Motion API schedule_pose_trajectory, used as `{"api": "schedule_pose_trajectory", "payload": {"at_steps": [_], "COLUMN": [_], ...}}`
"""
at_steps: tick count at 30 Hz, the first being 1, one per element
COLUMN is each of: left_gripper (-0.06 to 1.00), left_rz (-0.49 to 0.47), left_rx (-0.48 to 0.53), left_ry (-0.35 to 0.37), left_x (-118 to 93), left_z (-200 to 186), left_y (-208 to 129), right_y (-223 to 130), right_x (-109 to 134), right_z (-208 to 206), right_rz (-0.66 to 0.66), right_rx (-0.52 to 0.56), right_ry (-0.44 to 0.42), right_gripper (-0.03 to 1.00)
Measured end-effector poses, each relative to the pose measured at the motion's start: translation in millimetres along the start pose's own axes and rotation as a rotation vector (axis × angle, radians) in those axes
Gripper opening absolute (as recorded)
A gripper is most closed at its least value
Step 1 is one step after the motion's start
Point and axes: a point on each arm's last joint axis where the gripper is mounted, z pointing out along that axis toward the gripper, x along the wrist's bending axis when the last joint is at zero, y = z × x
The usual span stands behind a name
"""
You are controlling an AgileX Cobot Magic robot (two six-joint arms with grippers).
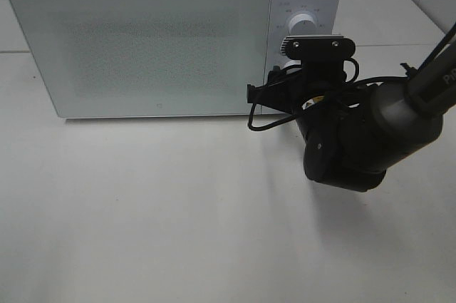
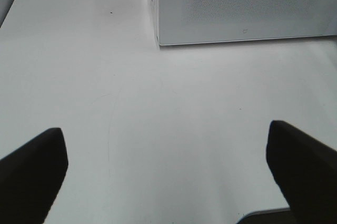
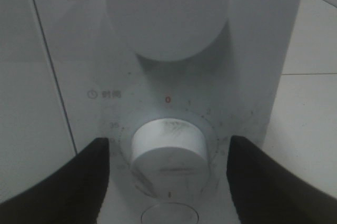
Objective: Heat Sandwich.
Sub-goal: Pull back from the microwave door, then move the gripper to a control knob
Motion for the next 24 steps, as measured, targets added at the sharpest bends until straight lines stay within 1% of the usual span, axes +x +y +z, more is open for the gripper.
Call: {"api": "schedule_pose_trajectory", "payload": {"at_steps": [5, 8, 9, 11, 24], "left_gripper": [0.97, 0.97, 0.97, 0.97, 0.97], "left_rz": [0.0, 0.0, 0.0, 0.0, -0.001], "left_rx": [0.0, 0.0, 0.0, 0.0, 0.0], "left_ry": [0.0, 0.0, 0.0, 0.0, -0.001], "left_x": [0.0, 0.0, 0.0, 0.0, -0.1], "left_z": [0.0, 0.0, 0.0, 0.0, 0.0], "left_y": [0.0, 0.0, 0.0, 0.0, 0.0], "right_y": [-1.2, -0.3, -0.3, -0.2, -0.2], "right_x": [1.7, 3.5, 3.5, 2.5, 2.4], "right_z": [2.5, 5.4, 5.4, 5.7, 5.7], "right_rz": [0.001, 0.01, 0.01, 0.02, 0.02], "right_rx": [0.0, -0.002, -0.002, 0.001, 0.001], "right_ry": [0.0, -0.003, -0.003, -0.017, -0.018], "right_gripper": [0.61, 0.52, 0.52, 0.44, 0.44]}}
